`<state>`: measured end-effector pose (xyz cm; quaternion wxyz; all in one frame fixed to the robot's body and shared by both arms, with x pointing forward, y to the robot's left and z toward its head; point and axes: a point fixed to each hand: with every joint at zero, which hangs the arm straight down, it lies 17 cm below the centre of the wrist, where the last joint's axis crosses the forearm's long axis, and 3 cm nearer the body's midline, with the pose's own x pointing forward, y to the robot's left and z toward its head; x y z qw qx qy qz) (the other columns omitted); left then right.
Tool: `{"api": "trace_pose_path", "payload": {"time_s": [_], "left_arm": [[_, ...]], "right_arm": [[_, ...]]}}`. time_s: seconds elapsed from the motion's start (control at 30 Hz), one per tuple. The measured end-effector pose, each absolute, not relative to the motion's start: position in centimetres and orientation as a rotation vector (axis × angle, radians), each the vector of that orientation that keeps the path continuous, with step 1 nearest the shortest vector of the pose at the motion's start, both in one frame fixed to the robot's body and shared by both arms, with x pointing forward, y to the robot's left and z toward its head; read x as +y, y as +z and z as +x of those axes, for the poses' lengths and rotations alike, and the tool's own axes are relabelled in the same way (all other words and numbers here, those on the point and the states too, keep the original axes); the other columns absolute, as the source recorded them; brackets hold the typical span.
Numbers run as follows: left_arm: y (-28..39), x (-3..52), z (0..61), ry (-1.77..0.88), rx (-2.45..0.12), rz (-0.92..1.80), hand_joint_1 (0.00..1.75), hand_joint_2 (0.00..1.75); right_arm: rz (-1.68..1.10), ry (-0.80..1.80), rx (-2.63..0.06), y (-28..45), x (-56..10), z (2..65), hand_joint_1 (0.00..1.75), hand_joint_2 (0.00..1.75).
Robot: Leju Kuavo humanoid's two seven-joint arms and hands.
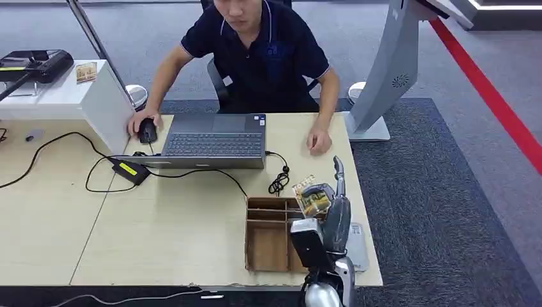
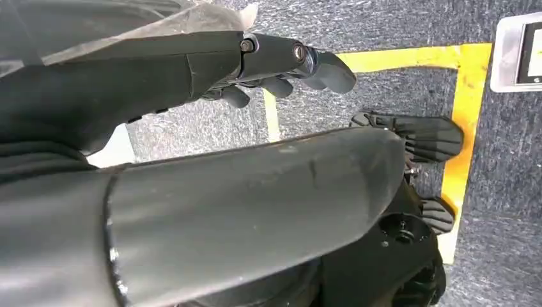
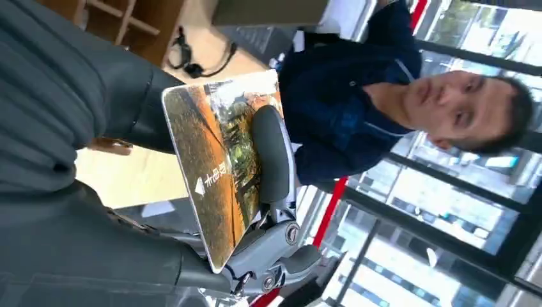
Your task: Pass the card to the sensor for recognition and then transmit it.
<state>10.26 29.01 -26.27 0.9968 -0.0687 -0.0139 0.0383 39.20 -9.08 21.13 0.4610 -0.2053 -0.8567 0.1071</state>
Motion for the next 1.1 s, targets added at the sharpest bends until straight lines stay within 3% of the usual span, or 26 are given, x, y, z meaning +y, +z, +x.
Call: {"api": "trace_pose_path", "payload": {"time_s": [1.1], "left_arm": [[-26.3,29.0,10.0,0.041,-0.024,-0.136,0.0,0.0]], "right_arm": [[-0.406,0.327,-2.233,24.0,-4.9,37.6,1.75,1.75]]}}
